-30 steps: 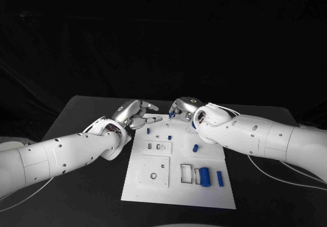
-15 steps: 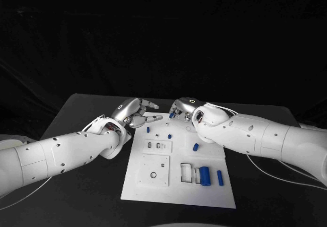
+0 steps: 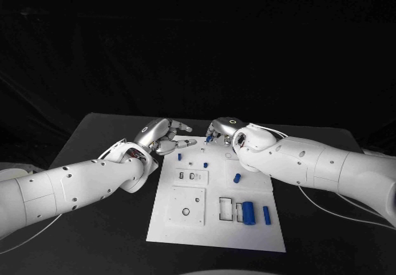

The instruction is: Assemble the parts on the task board

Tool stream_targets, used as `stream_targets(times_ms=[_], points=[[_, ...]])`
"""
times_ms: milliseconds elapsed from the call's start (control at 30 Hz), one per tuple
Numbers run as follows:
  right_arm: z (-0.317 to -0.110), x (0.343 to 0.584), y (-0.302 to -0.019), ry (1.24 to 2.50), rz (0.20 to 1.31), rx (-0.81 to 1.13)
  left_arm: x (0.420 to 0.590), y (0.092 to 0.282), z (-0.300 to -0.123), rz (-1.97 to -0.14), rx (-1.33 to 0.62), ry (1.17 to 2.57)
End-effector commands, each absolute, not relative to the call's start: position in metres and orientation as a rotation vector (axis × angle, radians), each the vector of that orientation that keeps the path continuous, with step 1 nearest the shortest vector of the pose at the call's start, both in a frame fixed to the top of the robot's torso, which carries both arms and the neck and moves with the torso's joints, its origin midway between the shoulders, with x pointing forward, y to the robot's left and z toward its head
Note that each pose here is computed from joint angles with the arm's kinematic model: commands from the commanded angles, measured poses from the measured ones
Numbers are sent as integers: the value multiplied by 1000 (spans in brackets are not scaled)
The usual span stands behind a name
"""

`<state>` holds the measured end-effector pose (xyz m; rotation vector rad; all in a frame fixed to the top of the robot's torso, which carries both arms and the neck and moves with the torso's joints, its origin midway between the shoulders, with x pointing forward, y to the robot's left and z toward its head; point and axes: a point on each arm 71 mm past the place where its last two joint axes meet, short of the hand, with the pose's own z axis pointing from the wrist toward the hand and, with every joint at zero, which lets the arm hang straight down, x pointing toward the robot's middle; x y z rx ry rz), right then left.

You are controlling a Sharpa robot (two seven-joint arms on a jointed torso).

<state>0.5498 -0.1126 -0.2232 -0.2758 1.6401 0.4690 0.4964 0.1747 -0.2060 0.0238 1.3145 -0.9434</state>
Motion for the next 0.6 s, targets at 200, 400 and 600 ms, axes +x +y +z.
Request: stream_targets(times_ms=[200,400,600], points=[[-224,552,-113,1650,451,-292,495,172,-202,-950,34,1297],[-225,552,-114,1655,448,-293,495,172,-201,-951,35,1293],[-225,553,-112,1657,450,-296,495,173,-200,-948,35,1289]])
